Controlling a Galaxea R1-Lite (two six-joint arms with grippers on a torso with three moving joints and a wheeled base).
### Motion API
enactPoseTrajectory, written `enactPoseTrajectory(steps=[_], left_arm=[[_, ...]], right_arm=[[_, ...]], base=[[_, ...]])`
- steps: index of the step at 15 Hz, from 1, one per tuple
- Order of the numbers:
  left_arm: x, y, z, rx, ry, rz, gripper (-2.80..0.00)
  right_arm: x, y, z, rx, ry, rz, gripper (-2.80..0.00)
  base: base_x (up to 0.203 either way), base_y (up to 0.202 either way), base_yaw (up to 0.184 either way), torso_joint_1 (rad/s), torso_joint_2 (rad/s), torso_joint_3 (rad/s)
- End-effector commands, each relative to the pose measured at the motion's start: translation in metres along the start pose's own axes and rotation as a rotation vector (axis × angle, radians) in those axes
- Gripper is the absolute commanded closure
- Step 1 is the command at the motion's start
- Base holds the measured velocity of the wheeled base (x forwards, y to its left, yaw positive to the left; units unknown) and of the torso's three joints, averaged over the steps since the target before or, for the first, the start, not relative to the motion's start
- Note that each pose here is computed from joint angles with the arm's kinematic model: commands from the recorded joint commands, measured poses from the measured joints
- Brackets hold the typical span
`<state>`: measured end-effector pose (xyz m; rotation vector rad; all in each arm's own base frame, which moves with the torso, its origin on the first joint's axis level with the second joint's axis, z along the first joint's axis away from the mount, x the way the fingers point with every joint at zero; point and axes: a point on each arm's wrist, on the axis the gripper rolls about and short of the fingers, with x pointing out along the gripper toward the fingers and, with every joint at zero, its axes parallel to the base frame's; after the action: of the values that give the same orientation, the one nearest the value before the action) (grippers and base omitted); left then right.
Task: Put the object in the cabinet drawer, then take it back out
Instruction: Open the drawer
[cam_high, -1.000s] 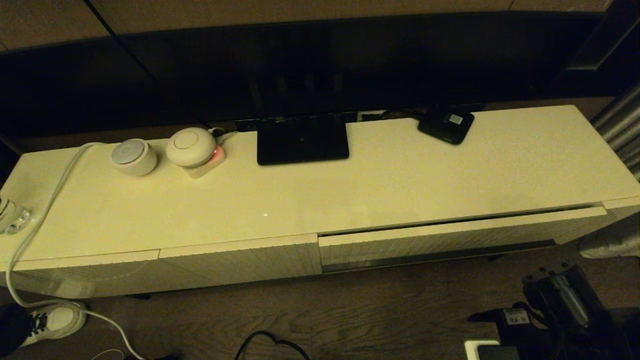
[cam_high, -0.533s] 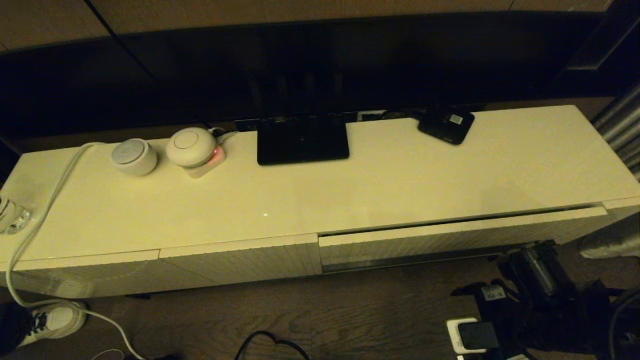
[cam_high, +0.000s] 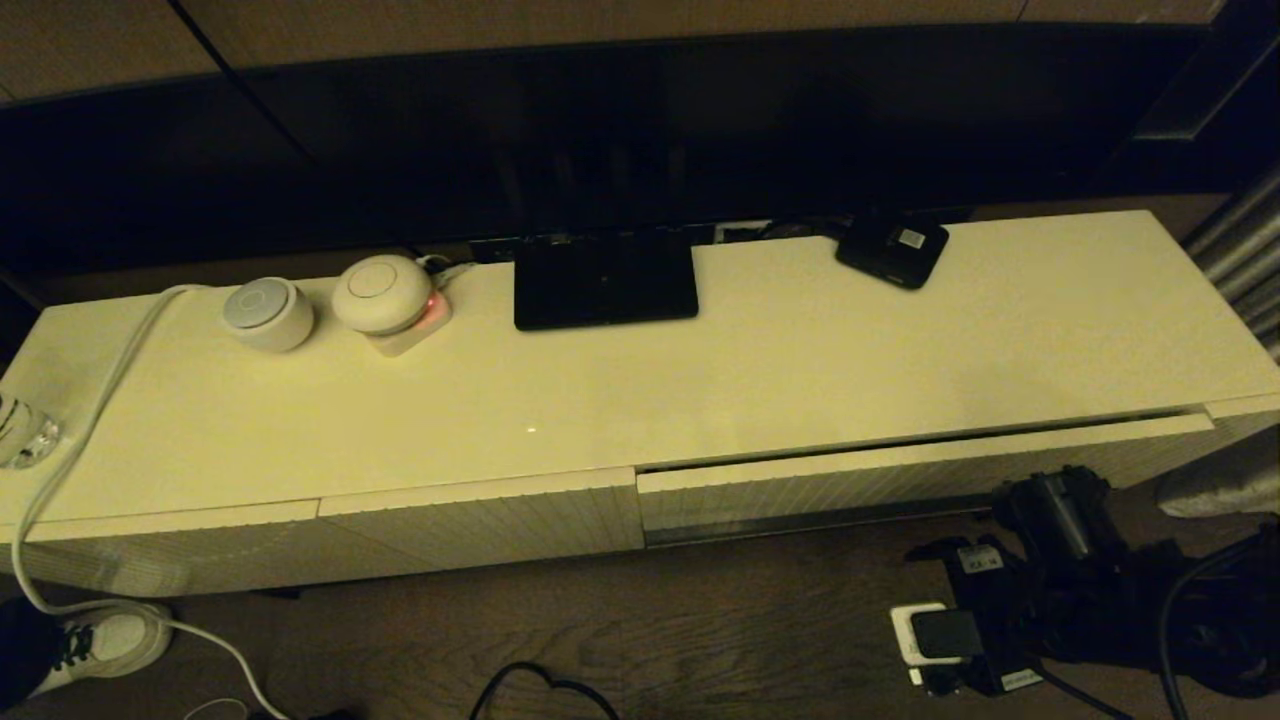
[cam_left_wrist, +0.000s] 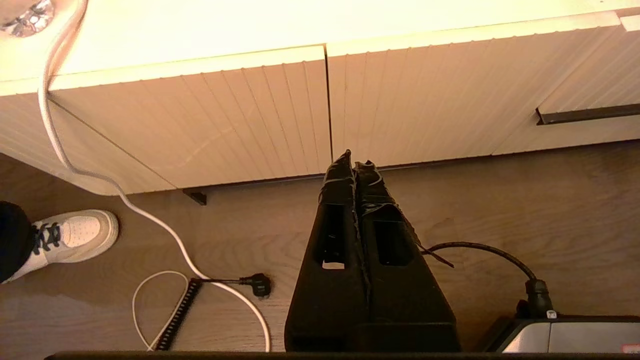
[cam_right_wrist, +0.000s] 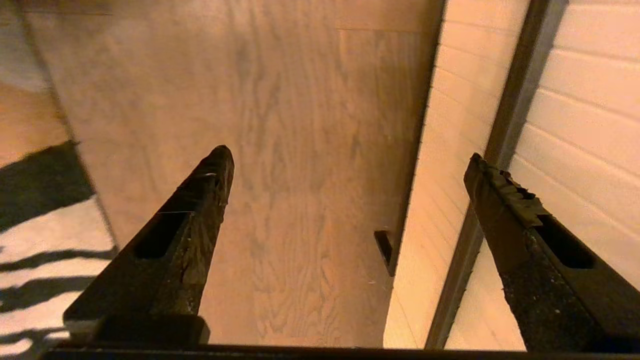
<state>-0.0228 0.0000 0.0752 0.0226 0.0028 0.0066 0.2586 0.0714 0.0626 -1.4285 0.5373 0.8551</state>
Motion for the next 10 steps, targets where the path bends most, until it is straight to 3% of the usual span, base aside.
enactPoseTrajectory(steps=[1, 10], left_arm=[[0.0, 0.0, -0.001, 0.0, 0.003, 0.001, 0.0], [0.0, 0.0, -0.001, 0.0, 0.003, 0.001, 0.0]], right_arm=[[0.016, 0.0, -0.005, 0.005, 0.012, 0.014, -2.8], [0.037, -0.016, -0.014, 0.031, 0.03, -0.016, -2.8]], base=[[0.0, 0.0, 0.0, 0.0, 0.0, 0.0], [0.0, 0.0, 0.0, 0.0, 0.0, 0.0]])
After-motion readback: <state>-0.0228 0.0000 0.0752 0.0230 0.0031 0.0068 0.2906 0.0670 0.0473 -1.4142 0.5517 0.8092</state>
